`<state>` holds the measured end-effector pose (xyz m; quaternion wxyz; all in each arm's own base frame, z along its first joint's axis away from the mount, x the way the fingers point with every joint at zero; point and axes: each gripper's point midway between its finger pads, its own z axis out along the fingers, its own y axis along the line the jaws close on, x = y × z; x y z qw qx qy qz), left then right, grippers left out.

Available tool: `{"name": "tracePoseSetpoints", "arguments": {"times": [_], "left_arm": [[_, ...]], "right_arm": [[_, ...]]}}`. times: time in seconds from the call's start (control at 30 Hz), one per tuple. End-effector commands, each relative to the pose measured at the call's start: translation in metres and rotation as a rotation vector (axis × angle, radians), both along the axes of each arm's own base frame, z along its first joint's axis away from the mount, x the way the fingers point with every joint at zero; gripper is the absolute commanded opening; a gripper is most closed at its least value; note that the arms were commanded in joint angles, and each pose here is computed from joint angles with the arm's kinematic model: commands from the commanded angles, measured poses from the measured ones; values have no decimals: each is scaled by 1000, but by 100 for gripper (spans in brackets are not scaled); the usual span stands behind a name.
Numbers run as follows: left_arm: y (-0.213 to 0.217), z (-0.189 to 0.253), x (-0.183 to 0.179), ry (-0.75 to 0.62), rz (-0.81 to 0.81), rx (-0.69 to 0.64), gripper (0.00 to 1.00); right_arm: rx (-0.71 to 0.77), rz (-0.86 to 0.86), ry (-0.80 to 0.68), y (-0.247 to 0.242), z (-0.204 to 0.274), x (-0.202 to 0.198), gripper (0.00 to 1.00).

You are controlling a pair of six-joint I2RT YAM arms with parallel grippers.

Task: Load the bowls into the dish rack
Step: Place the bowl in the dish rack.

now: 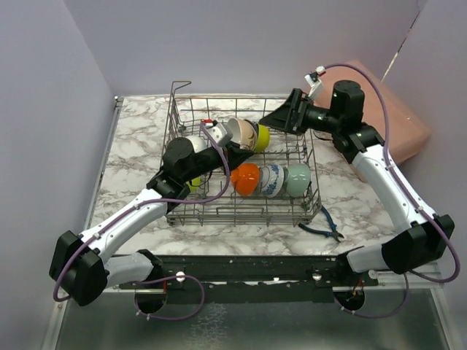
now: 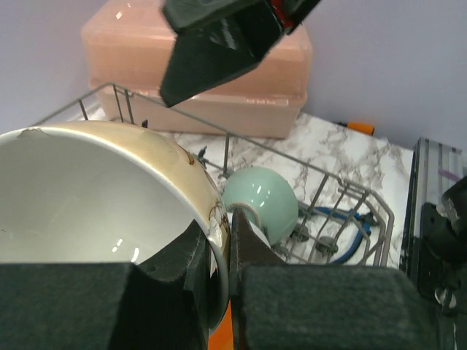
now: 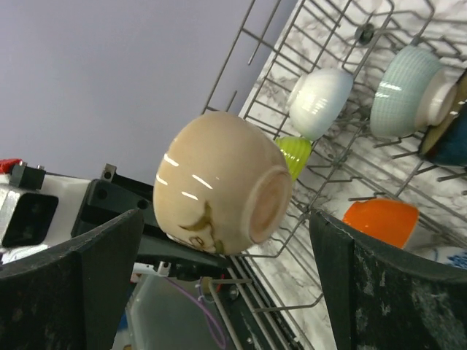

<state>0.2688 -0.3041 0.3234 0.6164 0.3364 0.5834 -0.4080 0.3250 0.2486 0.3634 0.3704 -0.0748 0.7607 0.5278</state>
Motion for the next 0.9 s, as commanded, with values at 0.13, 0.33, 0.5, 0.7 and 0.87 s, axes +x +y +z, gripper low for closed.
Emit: {"name": "tracePoseSetpoints", "arguments": {"times": [0.13, 0.33, 0.5, 0.7, 0.87], "left_arm": [[-3, 11, 3, -125, -30, 94, 0], [1, 1, 10, -126, -1, 160, 0], [2, 2, 12, -136, 6, 172, 0], [0, -2, 16, -133, 8, 187, 0], [-1, -4, 18, -123, 13, 190, 0]], "right_arm": [[-134, 47, 157, 46, -37, 0, 100], [-206, 97, 255, 64, -65, -5, 100], [-248, 119, 281, 71, -80, -9, 100], [-206, 199, 300, 82, -80, -19, 87], [-149, 225, 252, 87, -66, -21, 14]]}}
